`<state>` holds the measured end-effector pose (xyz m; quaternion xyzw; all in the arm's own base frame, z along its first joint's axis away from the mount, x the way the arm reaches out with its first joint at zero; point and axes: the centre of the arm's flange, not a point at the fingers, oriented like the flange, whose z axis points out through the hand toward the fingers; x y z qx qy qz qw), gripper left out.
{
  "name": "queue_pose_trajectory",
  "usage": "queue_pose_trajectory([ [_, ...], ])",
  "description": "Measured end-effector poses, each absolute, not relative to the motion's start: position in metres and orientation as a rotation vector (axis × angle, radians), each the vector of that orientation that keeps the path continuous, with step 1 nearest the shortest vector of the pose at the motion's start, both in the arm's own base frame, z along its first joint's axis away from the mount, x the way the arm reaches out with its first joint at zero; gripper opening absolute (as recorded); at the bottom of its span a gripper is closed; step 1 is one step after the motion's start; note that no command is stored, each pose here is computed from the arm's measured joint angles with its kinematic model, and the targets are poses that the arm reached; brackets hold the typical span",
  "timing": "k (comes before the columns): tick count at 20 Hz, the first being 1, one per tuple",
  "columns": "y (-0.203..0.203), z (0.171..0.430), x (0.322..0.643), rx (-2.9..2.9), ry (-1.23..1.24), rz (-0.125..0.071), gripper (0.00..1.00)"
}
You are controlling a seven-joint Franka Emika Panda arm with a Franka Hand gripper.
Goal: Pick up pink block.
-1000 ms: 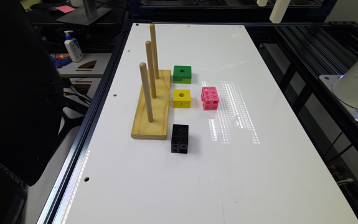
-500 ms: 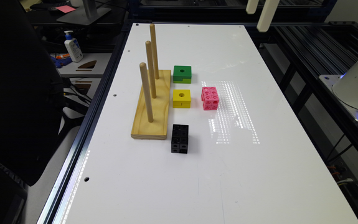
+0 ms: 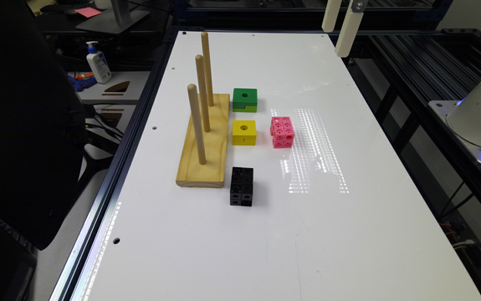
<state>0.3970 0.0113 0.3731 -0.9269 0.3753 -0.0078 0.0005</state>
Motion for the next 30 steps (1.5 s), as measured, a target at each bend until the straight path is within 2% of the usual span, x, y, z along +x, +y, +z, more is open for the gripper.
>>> queue_pose_trajectory([
  [6, 0.011, 0.351, 0.403, -2.911, 1.178, -0.017, 1.0],
  [18, 0.018, 0.355, 0.416, -2.906, 1.167, -0.051, 1.0],
  [30, 0.02, 0.35, 0.432, -2.905, 1.178, -0.031, 1.0],
])
